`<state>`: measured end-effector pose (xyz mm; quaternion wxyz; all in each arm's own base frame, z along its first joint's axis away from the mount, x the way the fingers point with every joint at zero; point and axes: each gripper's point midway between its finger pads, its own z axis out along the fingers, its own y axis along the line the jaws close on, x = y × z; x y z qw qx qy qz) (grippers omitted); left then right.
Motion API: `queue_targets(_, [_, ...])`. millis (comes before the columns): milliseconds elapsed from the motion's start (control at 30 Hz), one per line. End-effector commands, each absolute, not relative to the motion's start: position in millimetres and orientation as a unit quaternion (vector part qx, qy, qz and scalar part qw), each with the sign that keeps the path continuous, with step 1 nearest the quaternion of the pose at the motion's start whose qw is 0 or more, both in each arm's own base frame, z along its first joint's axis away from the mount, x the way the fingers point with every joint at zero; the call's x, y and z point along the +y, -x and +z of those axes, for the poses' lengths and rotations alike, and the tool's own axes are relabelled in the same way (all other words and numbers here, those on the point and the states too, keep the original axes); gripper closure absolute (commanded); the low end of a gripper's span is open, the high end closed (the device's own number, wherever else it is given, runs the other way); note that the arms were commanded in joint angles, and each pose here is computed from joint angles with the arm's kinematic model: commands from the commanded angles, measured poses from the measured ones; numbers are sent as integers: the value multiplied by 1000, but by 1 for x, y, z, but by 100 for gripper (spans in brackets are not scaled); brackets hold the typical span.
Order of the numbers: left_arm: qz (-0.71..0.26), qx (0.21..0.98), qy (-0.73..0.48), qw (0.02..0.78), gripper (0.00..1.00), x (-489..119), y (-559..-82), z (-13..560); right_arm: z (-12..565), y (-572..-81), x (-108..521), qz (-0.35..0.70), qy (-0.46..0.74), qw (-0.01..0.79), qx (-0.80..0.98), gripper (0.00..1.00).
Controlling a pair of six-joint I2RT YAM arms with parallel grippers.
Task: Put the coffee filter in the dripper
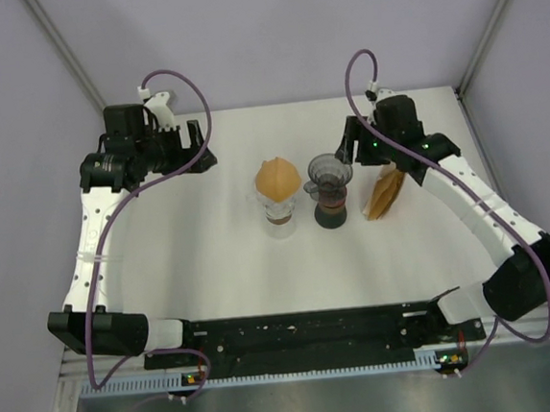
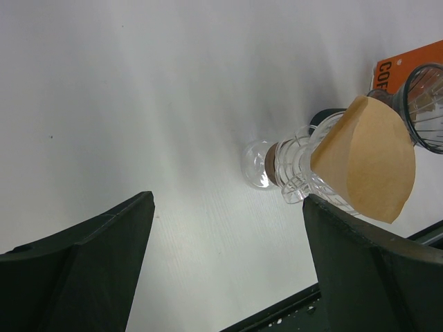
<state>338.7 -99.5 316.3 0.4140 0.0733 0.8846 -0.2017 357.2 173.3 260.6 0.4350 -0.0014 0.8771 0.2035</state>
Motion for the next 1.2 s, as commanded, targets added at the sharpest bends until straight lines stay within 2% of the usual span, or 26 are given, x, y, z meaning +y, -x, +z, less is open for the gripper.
queue_targets(0, [-203,868,-81,446,6,-97,-334,337,244,-355,186,205,26,398,894,37])
queue_targets(100, [-206,868,-80,446,6,-98,-335,338,235,-355,193,196,43,383,902,45])
queue_targets(300, [-206,868,-79,445,6,-97,-335,337,234,-351,198,196,64,375,904,81])
queue_targets(467, [-207,868,-79,445,6,-97,-335,338,253,-351,189,179,73,407,893,99])
queue_targets(500, [-207,868,-79,445,6,-98,-335,338,255,-351,187,175,74,410,892,100])
queue_targets(633, [-206,868,-80,445,6,-97,-335,338,253,-349,184,174,65,399,898,100])
queue_targets(833, [-205,867,-80,447,5,-96,-333,339,227,-348,180,210,24,339,917,100])
queue_targets(967, [-203,866,-80,449,6,-95,-333,340,222,-348,174,207,10,333,920,100])
queue_targets(1000, [-204,867,-79,447,6,-96,-334,339,220,-349,173,208,10,332,920,98])
queue_targets(1100, [-207,867,-80,446,5,-97,-334,338,217,-349,176,214,15,324,921,73])
queue_targets(1167, [-206,867,-81,447,5,-97,-334,339,216,-348,180,224,19,315,922,65])
